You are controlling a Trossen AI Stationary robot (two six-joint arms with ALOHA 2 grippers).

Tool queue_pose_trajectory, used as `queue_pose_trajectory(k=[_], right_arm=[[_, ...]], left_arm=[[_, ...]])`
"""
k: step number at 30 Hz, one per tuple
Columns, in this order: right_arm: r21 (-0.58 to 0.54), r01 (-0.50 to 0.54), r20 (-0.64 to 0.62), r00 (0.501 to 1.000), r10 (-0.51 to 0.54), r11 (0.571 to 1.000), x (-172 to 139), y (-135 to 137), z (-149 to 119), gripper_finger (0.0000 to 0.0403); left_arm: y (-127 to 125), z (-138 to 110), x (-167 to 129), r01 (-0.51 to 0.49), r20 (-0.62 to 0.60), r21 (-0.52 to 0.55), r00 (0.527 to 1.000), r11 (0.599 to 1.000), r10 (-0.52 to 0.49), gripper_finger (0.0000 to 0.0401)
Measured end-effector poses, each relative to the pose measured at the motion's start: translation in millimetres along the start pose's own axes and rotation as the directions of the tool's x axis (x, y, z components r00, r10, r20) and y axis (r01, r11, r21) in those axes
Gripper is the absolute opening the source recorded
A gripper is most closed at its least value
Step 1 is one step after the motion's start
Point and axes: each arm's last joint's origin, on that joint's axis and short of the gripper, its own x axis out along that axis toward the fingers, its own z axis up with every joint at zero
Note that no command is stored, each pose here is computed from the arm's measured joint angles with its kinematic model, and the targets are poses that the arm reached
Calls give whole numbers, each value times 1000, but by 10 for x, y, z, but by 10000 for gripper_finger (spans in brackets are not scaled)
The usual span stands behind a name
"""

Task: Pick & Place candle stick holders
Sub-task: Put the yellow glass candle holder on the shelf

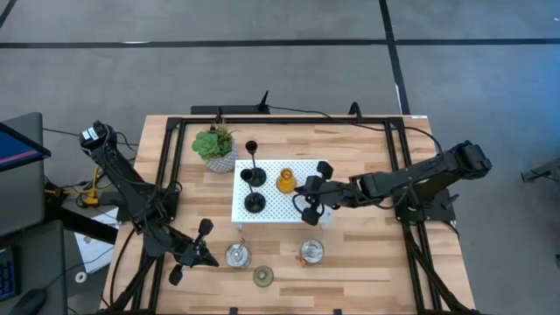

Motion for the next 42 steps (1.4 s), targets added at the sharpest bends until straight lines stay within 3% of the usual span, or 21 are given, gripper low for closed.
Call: queue_pose_trajectory(k=[9, 42], right_arm=[[-17, -150, 88, 985, 151, 988, -5, 82, 106, 0], [5, -42, 122, 992, 41, 999, 161, -286, 214, 0]], left_arm=[[0, -3, -1, 0, -3, 1, 1000, 1000, 0, 8], [0, -3, -1, 1, -3, 1, 1000, 1000, -1, 8]])
